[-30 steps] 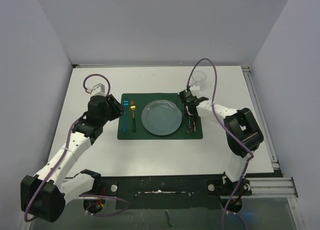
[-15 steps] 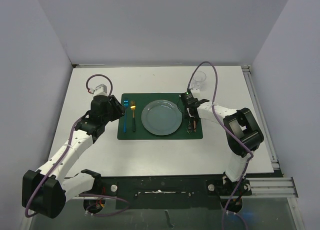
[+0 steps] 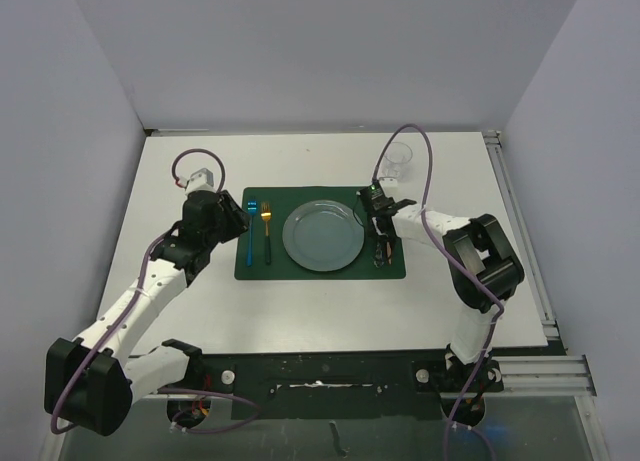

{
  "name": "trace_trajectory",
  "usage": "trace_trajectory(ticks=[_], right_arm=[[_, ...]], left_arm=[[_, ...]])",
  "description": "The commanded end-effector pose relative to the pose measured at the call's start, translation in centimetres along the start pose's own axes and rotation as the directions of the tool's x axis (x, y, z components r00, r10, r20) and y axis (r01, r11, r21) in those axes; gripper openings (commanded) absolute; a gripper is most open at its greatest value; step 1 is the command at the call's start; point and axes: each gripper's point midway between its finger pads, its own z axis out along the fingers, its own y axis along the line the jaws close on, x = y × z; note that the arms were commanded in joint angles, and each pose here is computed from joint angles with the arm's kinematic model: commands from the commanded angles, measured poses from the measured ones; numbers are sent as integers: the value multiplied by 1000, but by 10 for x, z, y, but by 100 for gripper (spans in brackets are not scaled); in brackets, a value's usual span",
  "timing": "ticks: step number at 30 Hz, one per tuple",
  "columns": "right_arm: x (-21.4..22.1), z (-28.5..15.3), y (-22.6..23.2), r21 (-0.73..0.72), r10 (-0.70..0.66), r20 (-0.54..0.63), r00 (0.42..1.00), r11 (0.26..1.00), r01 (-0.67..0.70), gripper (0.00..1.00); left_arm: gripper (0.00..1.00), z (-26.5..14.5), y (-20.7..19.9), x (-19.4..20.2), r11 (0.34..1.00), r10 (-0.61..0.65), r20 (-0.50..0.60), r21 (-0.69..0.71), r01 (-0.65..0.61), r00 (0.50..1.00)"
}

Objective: Set the dinner table for one person
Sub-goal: Adjust the fork on the napkin.

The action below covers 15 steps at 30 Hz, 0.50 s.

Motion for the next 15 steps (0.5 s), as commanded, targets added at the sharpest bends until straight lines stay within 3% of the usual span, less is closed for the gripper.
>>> trace_trajectory(ticks=[1,15], right_arm=[[11,13,7,-17,12,-33,999,1000,-12,3],[2,7,12,-41,13,-13,1000,999,-13,0]], left_arm=[[38,1,-12,-18,999,7,64,33,-9,998],[38,11,-5,-7,1000,10,40,12,-11,999]])
